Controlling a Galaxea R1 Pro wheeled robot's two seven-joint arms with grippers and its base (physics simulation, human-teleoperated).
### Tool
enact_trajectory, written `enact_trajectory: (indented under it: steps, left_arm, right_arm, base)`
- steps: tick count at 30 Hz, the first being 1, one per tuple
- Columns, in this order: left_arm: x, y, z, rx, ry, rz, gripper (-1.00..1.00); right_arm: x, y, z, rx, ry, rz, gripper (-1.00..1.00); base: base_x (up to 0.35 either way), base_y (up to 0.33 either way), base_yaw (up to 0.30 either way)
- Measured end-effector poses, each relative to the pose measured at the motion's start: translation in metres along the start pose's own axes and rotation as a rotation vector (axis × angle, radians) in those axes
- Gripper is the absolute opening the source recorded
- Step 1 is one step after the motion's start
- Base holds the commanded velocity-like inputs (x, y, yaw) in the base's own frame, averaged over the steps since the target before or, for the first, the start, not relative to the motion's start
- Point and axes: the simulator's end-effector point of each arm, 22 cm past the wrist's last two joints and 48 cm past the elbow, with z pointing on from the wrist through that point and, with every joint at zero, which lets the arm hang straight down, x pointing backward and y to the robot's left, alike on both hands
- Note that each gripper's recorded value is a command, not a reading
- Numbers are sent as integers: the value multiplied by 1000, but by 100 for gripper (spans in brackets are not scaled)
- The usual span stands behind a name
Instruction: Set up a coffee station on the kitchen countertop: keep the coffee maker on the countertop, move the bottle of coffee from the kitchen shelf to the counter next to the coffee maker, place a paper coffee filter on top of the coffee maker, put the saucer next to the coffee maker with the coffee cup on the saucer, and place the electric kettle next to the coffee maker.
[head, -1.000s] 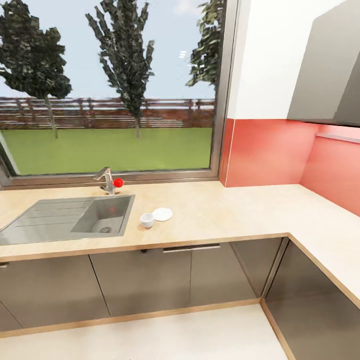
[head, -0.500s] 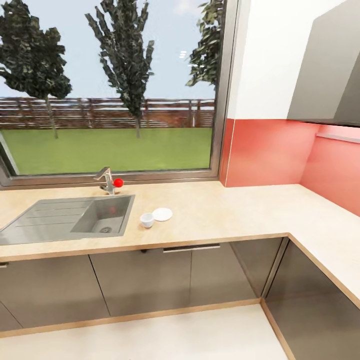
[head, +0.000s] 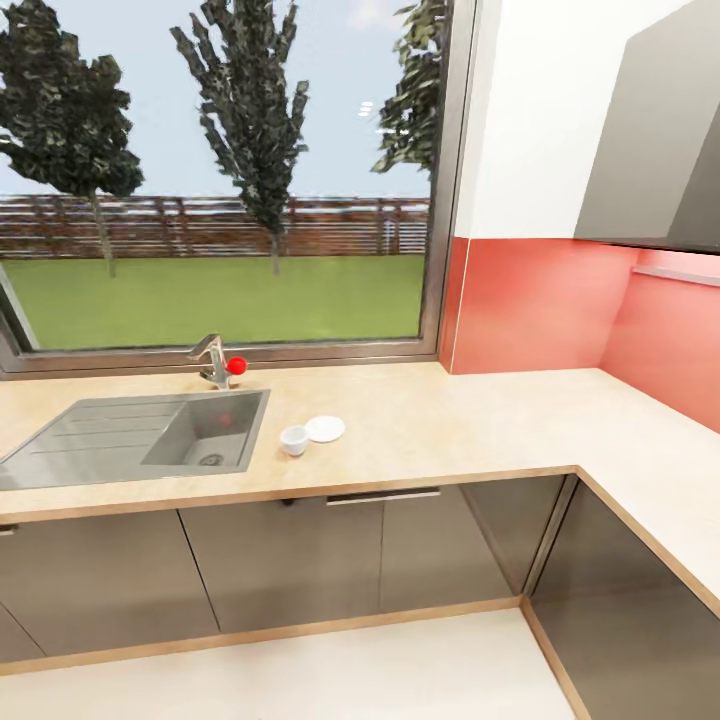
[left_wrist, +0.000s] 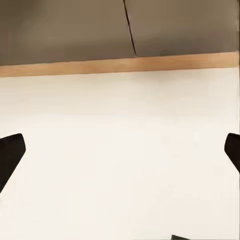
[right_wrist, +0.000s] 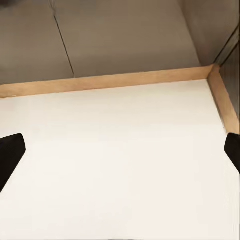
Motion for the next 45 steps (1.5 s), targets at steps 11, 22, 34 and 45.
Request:
enact_trajectory:
  steps: [11,22,34,45]
  left_arm:
    - [-233,5,-10,-44,-538,-117,100]
    - [-570,26,-78,-19,-838,-328,100]
    - [-727,-12,-63,285,-171,-210,100]
    - [-699,-34,-41,324,9,-174,100]
  right_arm:
    - [-166,51,5,-61,-382,57,100]
    - [-486,148,-4,-217,-787,36,100]
    - [-627,132,-3,-103,-406,-74,100]
    - [-592,157,6,-229,-139,2,100]
  base:
    - [0,0,0]
    - [0,0,0]
    - [0,0,0]
    - [0,0,0]
